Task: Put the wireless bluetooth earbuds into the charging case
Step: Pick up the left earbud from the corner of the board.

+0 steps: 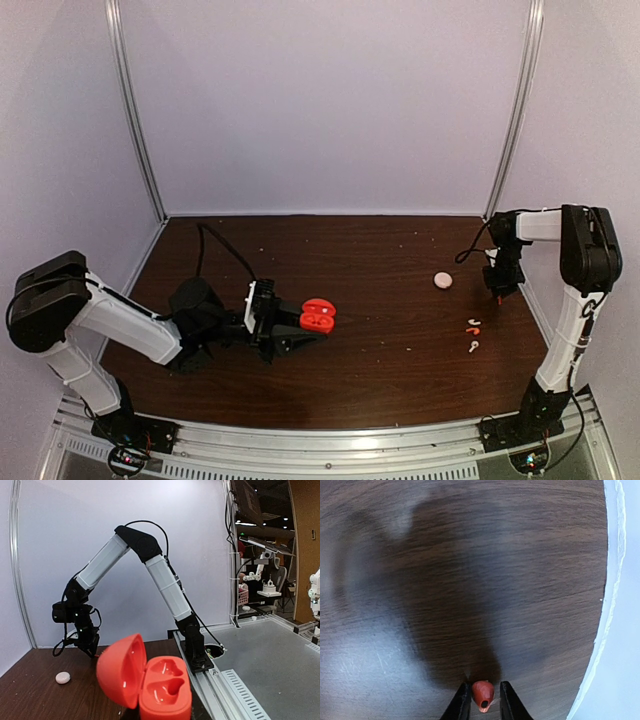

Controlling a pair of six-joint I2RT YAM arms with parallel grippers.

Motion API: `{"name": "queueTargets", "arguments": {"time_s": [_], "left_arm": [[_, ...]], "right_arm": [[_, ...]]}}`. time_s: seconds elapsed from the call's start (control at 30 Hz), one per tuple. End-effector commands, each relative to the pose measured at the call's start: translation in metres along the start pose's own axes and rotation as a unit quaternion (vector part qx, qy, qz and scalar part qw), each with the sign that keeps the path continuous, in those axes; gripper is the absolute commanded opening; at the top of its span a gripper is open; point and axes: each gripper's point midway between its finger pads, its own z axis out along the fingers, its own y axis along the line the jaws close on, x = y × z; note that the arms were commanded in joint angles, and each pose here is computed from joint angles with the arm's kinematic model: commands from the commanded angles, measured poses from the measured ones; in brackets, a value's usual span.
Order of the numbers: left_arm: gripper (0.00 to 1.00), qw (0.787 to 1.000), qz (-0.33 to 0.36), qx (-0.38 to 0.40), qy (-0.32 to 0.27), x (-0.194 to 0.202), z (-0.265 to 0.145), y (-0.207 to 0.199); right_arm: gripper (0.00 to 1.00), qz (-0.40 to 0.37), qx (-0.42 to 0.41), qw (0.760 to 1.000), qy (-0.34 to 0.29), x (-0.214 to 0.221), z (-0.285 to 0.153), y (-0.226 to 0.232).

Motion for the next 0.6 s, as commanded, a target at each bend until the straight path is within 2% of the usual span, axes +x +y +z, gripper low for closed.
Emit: {"name": "queueTargets", "arguments": {"time_s": [0.0, 0.33, 0.47, 0.57], "left_arm": [[0.00, 0.999, 0.033, -0.011, -0.025, -0.020, -0.007, 0.002], [0.00, 0.999, 0.034, -0.017, -0.028, -0.024, -0.012, 0.003], [0.00, 0.999, 0.034, -0.018, -0.032, -0.026, -0.013, 0.003], [0.00, 0.999, 0.035, -0.020, -0.032, -0.026, -0.014, 0.003]], "right_arm": [[0.19, -0.003, -0.056, 0.997, 0.058, 0.026, 0.041, 0.027], [0.12, -0.002, -0.080, 0.995, 0.062, 0.030, 0.040, 0.035], [0.10, -0.001, -0.098, 0.994, 0.044, 0.025, 0.028, 0.040], [0.10, -0.006, -0.113, 0.994, 0.005, 0.014, 0.004, 0.045]]}}
